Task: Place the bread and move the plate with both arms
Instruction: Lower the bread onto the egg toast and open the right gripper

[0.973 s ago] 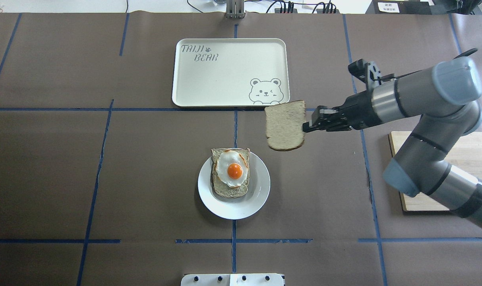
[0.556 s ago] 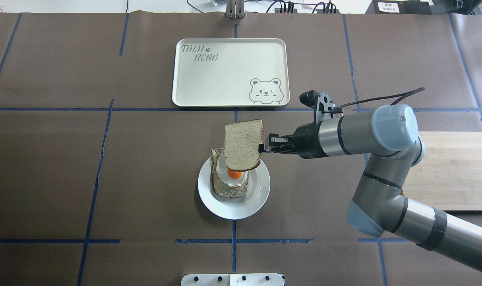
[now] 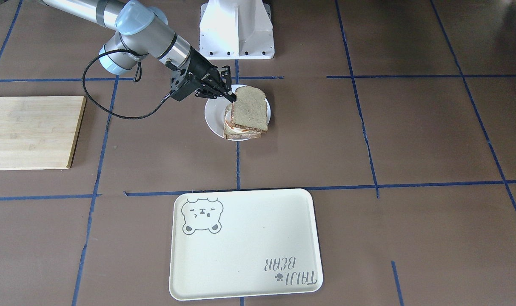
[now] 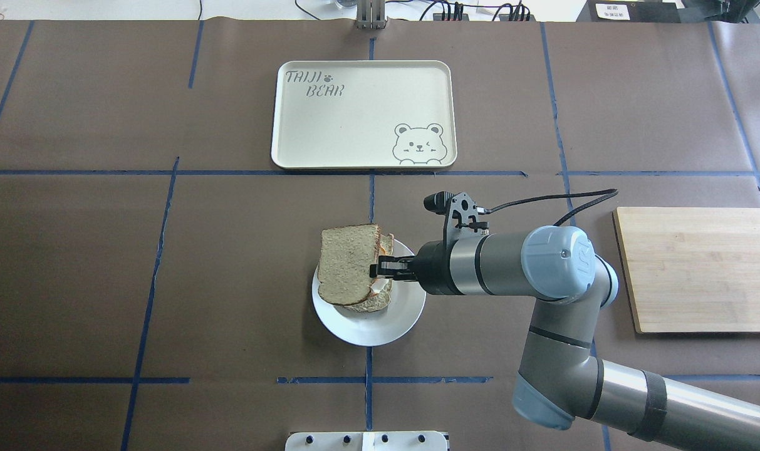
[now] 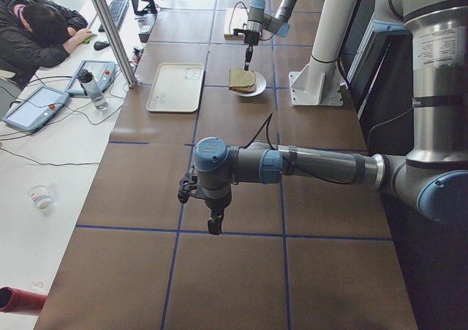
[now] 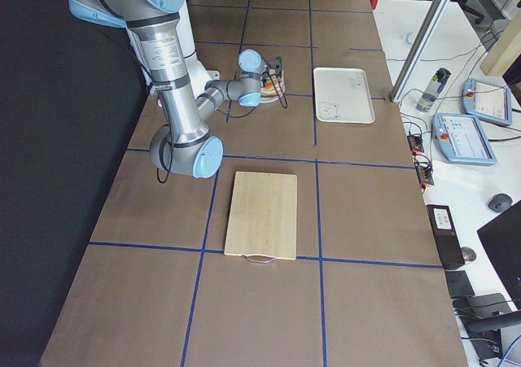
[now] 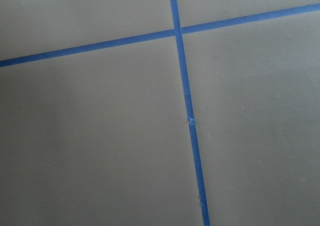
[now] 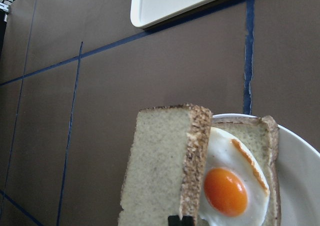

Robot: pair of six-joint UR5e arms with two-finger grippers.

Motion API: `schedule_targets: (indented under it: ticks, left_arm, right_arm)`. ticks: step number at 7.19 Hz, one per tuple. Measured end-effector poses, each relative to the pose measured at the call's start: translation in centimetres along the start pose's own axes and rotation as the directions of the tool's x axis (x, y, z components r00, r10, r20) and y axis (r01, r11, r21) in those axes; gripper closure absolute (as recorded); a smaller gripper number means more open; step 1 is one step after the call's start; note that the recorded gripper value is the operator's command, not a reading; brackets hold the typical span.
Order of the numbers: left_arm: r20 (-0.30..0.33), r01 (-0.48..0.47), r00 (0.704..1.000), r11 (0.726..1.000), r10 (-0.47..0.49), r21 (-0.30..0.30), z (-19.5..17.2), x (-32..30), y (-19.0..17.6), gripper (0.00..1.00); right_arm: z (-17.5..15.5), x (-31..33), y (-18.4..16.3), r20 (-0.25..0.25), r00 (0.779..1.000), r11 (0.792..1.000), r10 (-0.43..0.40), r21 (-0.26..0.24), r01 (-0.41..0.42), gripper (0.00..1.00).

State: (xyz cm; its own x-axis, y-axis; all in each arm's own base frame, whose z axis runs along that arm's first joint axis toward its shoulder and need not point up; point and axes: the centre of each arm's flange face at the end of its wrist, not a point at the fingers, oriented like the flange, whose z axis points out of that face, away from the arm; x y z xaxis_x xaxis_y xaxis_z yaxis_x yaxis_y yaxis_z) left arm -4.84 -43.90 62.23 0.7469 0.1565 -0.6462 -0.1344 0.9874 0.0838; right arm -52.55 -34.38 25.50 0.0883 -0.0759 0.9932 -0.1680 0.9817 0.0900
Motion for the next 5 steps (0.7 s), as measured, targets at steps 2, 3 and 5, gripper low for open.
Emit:
schedule_targets:
  ticks: [2,3,5]
  left_arm:
    - [0.000,-0.002,1.000,1.000,0.002,0.001,-0.1,0.1,-0.1,0.00]
    - [0.000,-0.003,1.000,1.000,0.003,0.001,0.0,0.1,-0.2,0.00]
    - [0.000,-0.005,1.000,1.000,0.005,0.001,0.0,0.2,-0.2,0.00]
  right_arm:
    - [0.5,0.9,0.0,-0.021,1.000,1.000,-0.002,0.010,0.002,1.00]
    - [0.5,1.2,-0.2,-0.026,1.000,1.000,-0.002,0.015,0.002,1.00]
    - [0.2,2.2,-0.3,-0.038,0.999,1.000,0.000,0.023,0.001,0.99]
